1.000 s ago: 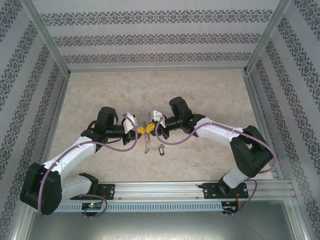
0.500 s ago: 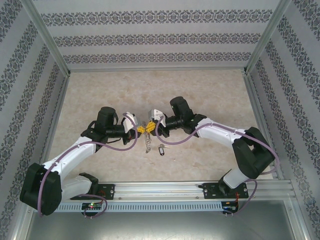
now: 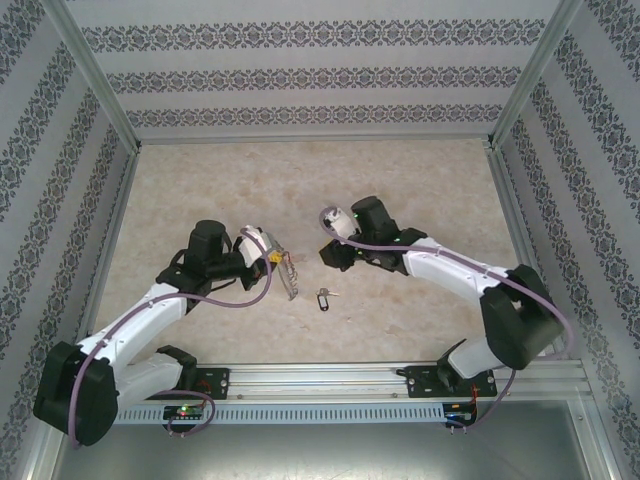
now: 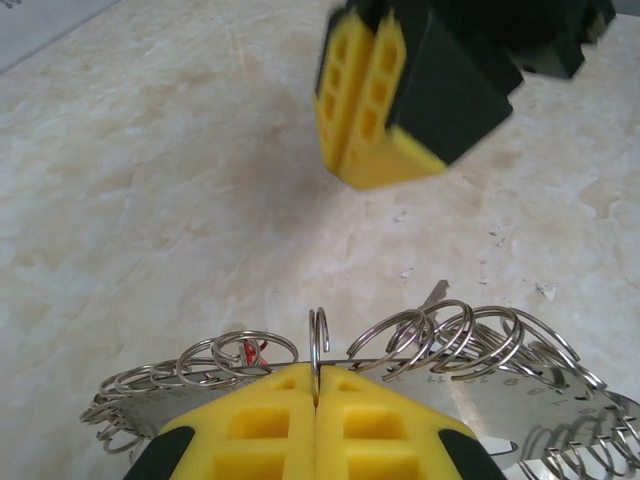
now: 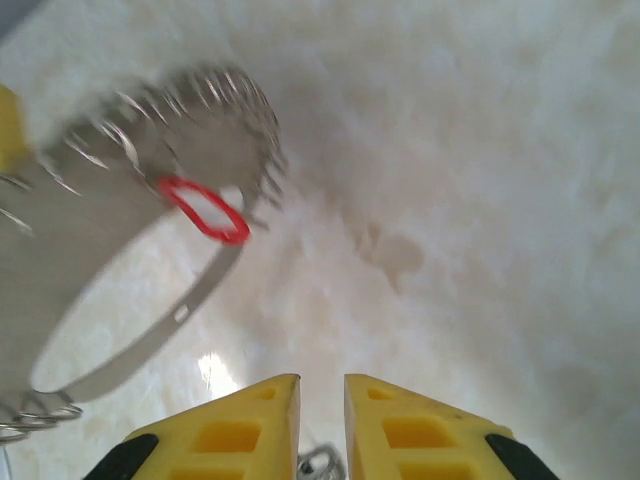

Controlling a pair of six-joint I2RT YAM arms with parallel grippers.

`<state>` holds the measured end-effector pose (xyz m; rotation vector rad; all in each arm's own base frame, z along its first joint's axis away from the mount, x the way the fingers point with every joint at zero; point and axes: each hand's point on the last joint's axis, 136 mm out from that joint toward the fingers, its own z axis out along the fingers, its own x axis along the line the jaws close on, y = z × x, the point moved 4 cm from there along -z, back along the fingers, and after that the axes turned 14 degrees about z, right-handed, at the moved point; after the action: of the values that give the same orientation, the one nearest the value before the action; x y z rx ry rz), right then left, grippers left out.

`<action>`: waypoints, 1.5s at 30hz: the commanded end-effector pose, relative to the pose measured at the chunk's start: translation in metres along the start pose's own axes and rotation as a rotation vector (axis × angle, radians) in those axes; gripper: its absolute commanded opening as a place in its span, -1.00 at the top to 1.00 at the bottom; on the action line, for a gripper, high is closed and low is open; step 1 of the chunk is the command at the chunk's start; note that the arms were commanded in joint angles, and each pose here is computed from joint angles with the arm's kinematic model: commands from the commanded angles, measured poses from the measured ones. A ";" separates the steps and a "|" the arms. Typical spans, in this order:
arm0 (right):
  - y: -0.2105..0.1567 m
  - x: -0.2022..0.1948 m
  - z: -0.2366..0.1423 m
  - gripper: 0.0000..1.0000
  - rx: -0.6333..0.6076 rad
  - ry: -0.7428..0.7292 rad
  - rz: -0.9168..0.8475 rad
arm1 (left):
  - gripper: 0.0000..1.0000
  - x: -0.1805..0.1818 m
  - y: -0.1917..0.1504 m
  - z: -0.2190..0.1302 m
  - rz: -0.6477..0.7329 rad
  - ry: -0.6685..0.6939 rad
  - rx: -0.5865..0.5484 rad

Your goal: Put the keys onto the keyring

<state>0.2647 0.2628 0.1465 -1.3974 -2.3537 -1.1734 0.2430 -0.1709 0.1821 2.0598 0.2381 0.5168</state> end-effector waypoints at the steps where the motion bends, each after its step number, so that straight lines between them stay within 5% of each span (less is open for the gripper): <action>1: -0.039 0.004 0.017 0.54 0.196 -0.093 0.076 | 1.00 0.009 0.015 -0.008 0.034 0.084 -0.052; 29: -0.066 -0.010 0.063 0.43 0.423 -0.040 0.006 | 1.00 0.013 0.003 -0.035 0.024 0.293 0.000; 45: -0.071 -0.010 0.057 0.89 0.436 -0.018 0.019 | 1.00 0.012 0.002 -0.034 0.024 0.284 0.007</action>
<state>0.2270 0.2805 0.0601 -1.2726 -2.4261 -0.5944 0.2373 -0.1392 0.1943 2.0292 0.3901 0.7997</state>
